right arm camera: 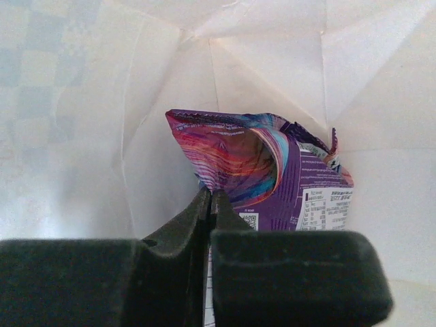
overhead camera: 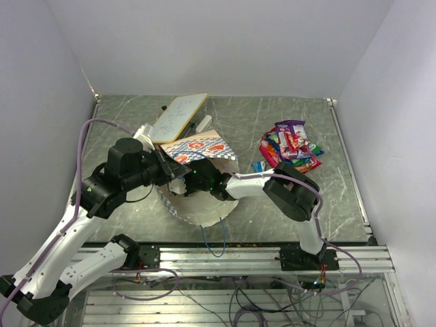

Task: Take the snacks out of the paper bag
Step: Take out the snack from the paper bag.

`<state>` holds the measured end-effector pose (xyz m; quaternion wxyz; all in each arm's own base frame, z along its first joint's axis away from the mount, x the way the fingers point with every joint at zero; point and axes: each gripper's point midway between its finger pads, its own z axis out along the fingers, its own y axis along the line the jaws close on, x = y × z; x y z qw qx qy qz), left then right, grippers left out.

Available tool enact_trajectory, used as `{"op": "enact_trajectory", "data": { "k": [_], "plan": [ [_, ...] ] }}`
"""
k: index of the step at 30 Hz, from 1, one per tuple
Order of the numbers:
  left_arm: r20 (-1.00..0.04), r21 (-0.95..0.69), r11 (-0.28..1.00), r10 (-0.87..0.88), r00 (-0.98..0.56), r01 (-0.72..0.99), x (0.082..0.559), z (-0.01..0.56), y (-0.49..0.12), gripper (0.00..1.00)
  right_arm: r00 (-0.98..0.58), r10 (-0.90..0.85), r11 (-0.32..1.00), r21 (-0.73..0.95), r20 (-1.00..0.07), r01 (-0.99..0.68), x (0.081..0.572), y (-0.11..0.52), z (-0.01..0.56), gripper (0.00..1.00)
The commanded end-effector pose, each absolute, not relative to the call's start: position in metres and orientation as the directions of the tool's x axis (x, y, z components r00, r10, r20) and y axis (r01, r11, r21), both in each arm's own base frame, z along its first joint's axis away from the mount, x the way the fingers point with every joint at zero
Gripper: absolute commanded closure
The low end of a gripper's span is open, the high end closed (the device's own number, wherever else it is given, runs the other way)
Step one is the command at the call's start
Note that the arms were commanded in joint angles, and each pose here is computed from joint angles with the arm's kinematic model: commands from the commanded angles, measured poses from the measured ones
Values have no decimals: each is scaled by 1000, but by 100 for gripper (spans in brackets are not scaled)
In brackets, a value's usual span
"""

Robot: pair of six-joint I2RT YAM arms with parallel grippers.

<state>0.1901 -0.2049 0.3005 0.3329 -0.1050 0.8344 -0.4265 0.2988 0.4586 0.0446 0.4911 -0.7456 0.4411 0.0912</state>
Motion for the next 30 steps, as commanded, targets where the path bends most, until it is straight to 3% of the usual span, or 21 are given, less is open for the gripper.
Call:
{"op": "enact_trajectory", "data": {
  "k": [1, 30],
  "plan": [
    [-483, -777, 623, -496, -722, 92, 194, 311, -197, 93, 583, -524, -55, -658, -621, -751, 301, 463, 91, 100],
    [-420, -813, 583, -586, -693, 0, 196, 316, -191, 93, 441, -433, 90, -524, -786, -847, 266, 436, 141, 100]
  ]
}}
